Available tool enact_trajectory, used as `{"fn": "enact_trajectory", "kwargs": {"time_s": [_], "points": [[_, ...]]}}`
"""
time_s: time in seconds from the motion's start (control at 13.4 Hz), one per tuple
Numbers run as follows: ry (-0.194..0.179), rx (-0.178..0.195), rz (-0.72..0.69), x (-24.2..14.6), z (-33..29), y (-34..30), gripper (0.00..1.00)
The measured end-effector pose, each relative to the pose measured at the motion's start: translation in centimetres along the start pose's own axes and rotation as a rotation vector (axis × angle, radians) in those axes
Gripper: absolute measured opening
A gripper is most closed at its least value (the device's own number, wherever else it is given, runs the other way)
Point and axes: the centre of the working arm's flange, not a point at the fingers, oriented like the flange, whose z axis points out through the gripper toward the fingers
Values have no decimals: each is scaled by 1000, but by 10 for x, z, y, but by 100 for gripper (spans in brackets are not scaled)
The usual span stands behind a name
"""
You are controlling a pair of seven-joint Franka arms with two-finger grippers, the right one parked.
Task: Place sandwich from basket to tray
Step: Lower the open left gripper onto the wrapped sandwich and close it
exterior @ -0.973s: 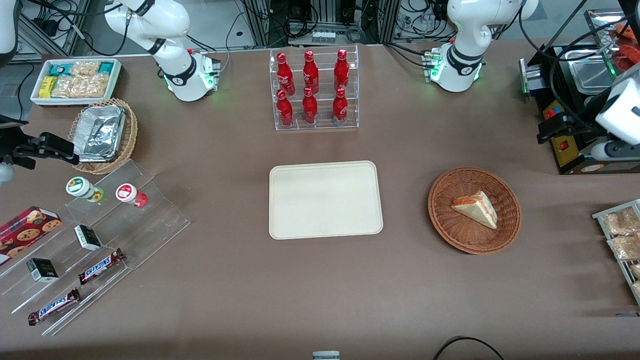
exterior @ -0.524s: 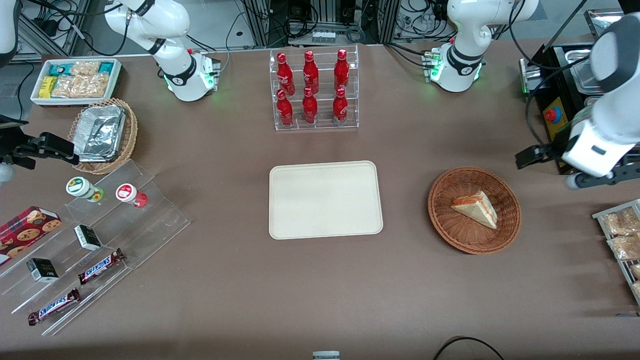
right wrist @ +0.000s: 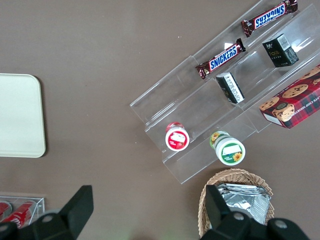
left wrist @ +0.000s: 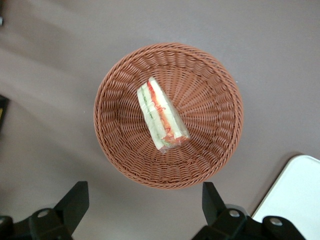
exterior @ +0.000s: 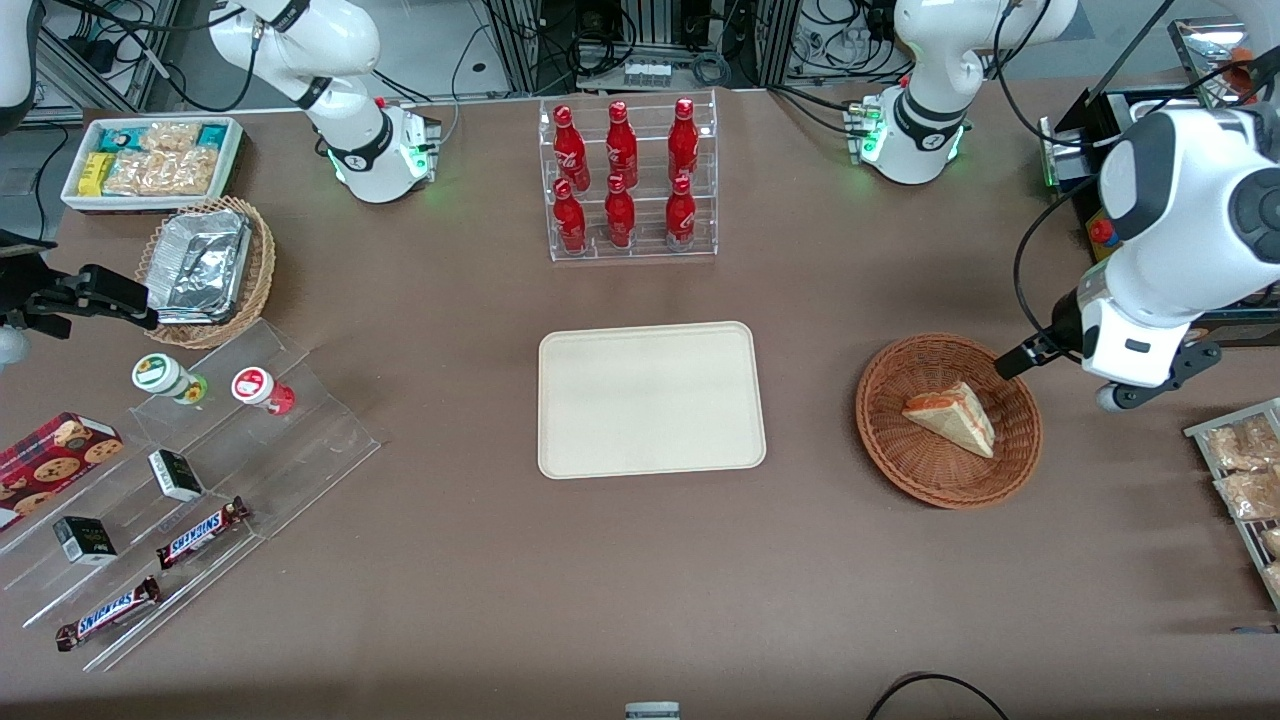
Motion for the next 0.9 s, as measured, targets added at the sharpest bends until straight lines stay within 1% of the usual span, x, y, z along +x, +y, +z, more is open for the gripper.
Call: {"fn": "enact_trajectory", "kwargs": {"time_s": [0.07,0.22,0.37,0.6,0.9], "points": [[3,-2,-44,0,6,0,100],[30,-23,-97,-1,26,0,100],[47,-39,-145,-4,51,-1,100],[47,-45,-217,-3,85,1,100],[62,-65,-254,3,126,6,100]]}}
